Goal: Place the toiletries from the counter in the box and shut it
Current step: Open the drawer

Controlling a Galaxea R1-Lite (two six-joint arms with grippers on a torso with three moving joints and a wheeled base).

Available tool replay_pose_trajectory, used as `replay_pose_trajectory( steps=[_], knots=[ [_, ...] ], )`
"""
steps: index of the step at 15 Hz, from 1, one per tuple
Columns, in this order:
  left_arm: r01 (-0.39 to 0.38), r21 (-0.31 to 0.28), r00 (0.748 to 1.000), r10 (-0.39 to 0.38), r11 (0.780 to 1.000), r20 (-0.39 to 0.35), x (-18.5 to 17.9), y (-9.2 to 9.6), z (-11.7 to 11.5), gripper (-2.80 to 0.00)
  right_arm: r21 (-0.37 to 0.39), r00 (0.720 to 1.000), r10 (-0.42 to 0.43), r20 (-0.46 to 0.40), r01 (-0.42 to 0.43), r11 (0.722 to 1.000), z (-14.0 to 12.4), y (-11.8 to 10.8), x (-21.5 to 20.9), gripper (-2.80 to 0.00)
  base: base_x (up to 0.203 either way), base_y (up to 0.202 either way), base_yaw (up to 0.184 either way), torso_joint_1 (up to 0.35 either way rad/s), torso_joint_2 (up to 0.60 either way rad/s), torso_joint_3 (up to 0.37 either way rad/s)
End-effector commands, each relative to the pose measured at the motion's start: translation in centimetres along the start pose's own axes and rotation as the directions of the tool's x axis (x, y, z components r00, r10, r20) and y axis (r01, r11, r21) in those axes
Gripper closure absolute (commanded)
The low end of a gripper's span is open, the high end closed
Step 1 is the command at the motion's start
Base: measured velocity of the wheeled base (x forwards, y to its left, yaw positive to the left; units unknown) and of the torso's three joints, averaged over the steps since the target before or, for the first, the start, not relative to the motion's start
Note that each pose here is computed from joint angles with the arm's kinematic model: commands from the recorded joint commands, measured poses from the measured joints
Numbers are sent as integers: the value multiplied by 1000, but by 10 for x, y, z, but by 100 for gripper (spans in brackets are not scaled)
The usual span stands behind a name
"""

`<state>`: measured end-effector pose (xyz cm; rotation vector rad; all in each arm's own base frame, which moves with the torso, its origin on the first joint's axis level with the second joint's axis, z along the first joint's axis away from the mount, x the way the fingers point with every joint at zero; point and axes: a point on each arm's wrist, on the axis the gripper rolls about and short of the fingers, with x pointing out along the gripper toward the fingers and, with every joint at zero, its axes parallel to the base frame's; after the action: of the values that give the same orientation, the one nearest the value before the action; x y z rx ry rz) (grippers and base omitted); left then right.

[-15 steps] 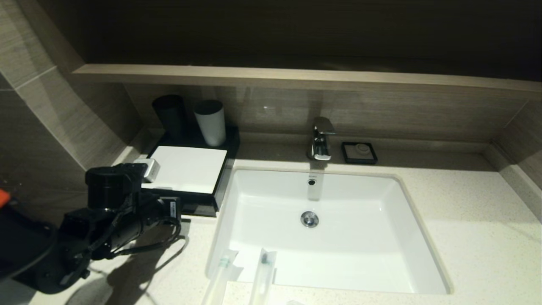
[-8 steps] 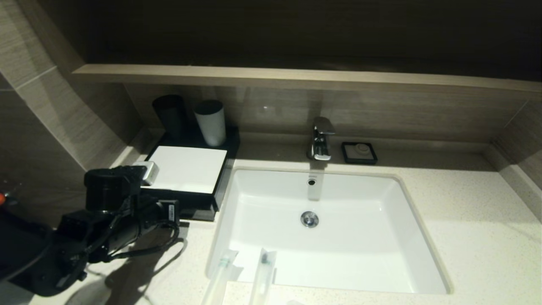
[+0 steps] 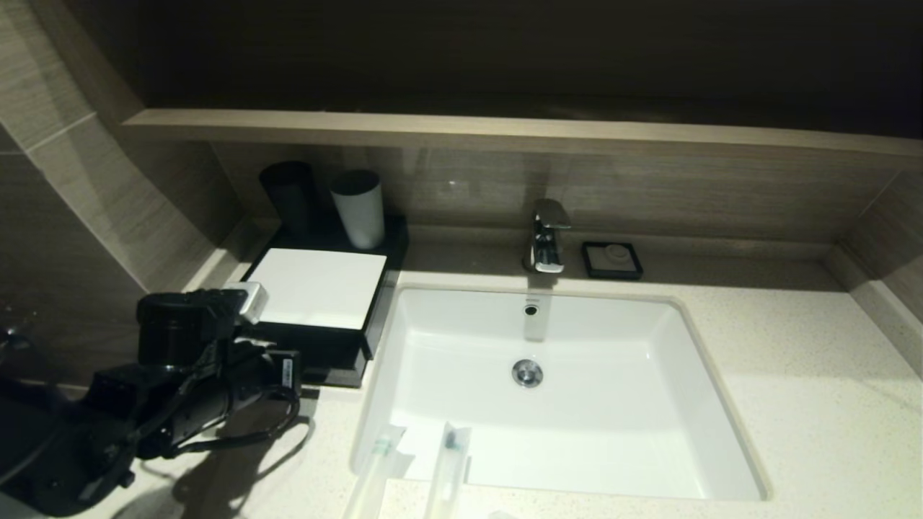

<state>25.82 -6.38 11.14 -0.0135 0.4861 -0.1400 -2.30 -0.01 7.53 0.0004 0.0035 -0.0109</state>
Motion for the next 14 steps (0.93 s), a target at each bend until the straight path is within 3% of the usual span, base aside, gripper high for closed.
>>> replay_pose_trajectory(
  steps=[1, 14],
  knots=[
    [3, -1, 1000, -3, 1000, 15, -6, 0, 1, 0, 0, 1000, 0, -1, 0, 1000, 0, 0, 0, 0, 0, 0, 0, 0, 0, 0],
    [0, 0, 1000, 0, 1000, -10, -22, 3, -12, 0, 0, 1000, 0, 0, 0, 1000, 0, 0, 0, 0, 0, 0, 0, 0, 0, 0]
  ],
)
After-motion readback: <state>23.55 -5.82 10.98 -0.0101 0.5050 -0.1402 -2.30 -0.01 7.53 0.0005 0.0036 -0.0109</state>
